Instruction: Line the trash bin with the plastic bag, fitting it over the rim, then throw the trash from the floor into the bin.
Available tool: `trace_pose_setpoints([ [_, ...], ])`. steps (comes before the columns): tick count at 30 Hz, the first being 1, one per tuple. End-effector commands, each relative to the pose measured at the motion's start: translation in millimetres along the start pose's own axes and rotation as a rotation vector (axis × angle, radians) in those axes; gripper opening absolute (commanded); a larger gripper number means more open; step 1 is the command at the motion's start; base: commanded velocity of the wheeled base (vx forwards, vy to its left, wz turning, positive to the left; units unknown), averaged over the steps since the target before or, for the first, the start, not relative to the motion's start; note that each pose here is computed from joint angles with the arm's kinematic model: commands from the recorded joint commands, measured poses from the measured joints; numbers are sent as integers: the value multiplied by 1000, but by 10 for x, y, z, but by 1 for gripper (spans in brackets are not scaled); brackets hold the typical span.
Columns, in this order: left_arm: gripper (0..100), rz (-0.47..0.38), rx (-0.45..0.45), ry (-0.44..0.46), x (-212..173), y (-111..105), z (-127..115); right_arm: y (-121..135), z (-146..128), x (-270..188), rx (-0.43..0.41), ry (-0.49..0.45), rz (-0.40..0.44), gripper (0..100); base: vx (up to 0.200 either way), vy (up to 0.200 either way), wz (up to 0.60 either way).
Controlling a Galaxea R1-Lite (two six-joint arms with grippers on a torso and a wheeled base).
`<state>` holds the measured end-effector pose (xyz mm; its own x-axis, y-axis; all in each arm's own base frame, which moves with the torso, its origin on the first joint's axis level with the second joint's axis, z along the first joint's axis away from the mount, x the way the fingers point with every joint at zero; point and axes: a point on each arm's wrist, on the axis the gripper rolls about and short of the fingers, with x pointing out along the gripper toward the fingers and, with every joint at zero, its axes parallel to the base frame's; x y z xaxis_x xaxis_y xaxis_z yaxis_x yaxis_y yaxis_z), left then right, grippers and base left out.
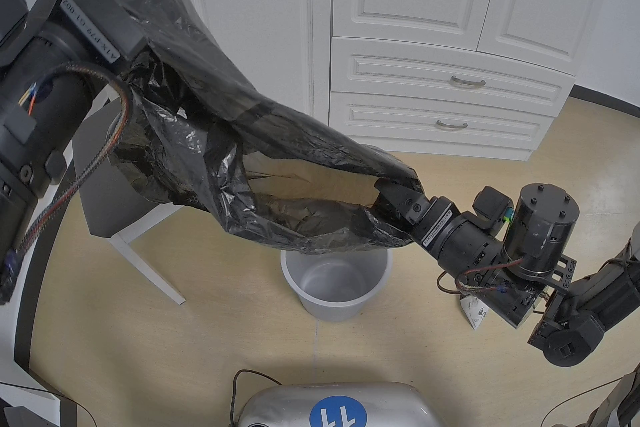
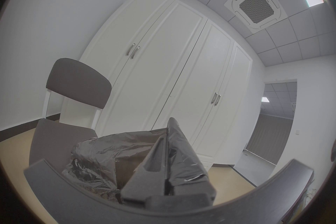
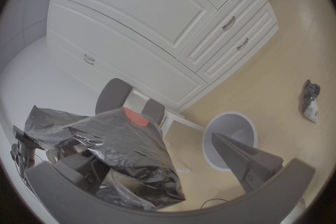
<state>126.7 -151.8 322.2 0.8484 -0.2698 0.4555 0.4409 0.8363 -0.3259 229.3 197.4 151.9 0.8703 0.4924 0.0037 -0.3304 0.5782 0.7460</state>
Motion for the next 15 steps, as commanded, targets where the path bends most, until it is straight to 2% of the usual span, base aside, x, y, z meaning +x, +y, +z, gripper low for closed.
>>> trace_pose_setpoints([
  [1, 0, -12, -1, 17, 3, -37, -58, -115, -159, 68, -10, 12, -29, 100, 0, 0, 0],
  [15, 0, -13, -2, 17, -4, -37, -51, -81, -154, 49, -16, 5, -14, 100, 0, 0, 0],
])
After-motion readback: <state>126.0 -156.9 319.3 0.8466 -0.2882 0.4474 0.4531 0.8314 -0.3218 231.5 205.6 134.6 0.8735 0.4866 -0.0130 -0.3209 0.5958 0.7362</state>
